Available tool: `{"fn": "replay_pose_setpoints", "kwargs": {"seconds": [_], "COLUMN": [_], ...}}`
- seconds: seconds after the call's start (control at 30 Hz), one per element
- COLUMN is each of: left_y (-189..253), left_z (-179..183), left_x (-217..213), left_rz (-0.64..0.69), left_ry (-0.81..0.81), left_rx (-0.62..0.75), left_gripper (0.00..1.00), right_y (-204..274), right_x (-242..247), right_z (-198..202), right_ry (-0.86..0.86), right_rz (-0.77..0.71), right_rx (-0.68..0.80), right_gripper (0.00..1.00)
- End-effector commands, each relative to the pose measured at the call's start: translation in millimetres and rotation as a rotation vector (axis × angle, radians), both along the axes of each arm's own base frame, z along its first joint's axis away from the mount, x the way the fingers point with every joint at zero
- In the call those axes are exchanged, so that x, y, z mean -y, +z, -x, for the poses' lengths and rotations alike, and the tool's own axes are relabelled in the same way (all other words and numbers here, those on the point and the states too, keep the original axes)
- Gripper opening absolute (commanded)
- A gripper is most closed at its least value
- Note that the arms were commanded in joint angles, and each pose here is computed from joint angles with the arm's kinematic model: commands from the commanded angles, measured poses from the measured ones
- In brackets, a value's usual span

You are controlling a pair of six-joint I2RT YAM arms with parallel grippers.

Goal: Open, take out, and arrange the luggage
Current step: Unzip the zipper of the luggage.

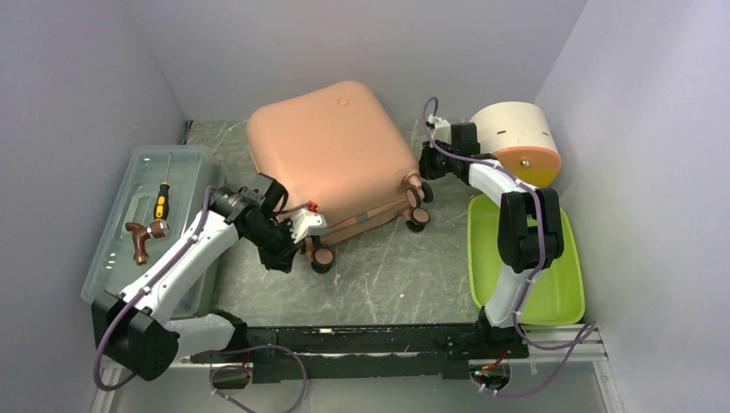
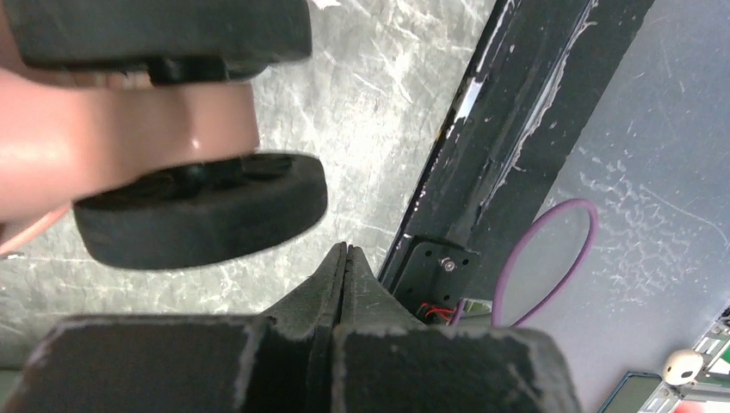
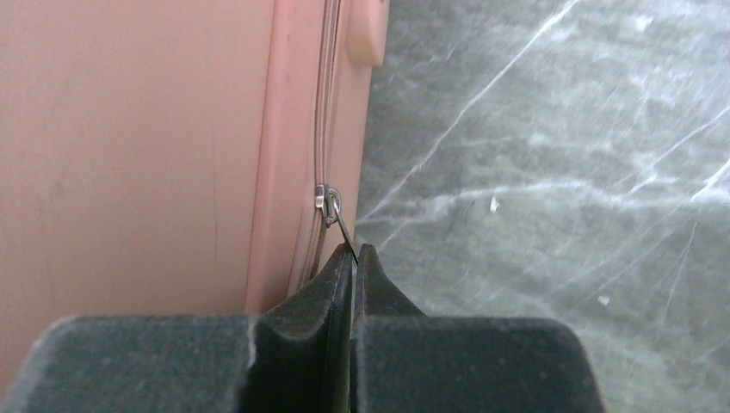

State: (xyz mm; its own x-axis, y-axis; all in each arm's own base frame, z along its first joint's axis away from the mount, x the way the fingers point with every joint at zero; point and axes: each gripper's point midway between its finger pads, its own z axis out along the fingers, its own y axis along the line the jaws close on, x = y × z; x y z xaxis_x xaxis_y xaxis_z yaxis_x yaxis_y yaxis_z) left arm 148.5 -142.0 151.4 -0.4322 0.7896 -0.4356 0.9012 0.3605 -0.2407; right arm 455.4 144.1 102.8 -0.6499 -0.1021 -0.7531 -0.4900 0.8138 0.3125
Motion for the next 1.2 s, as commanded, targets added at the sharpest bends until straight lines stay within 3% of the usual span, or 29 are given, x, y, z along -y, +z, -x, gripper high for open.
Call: {"fn": "replay_pose_setpoints", "kwargs": {"seconds": [0.0, 0.3, 0.57, 0.9, 1.17], "left_y": [4, 14, 83, 138, 153], "left_z": [6, 2, -33, -146, -265], "left_x": [-12, -19, -14, -19, -35], "left_rz": [-0.023, 0.008, 0.130, 0.150, 0.090], "left_ry": [-0.007, 0.008, 0.065, 0.306, 0.532], "left_rx": [0.048, 0.080, 0.245, 0.402, 0.493], "left_gripper": [0.00, 0.00, 0.00, 0.00, 0.00], "right_y": [18, 12, 2, 10, 18], "right_x": [35, 19, -7, -20, -48], "right_z": [-62, -110, -141, -194, -222], "right_ry": [-0.170, -0.103, -0.012, -0.055, -0.014], "right_rz": [0.158, 0.184, 0.250, 0.208, 0.160], "right_rx": [0.162, 0.150, 0.184, 0.316, 0.461], "right_gripper": [0.00, 0.00, 0.00, 0.00, 0.00]}}
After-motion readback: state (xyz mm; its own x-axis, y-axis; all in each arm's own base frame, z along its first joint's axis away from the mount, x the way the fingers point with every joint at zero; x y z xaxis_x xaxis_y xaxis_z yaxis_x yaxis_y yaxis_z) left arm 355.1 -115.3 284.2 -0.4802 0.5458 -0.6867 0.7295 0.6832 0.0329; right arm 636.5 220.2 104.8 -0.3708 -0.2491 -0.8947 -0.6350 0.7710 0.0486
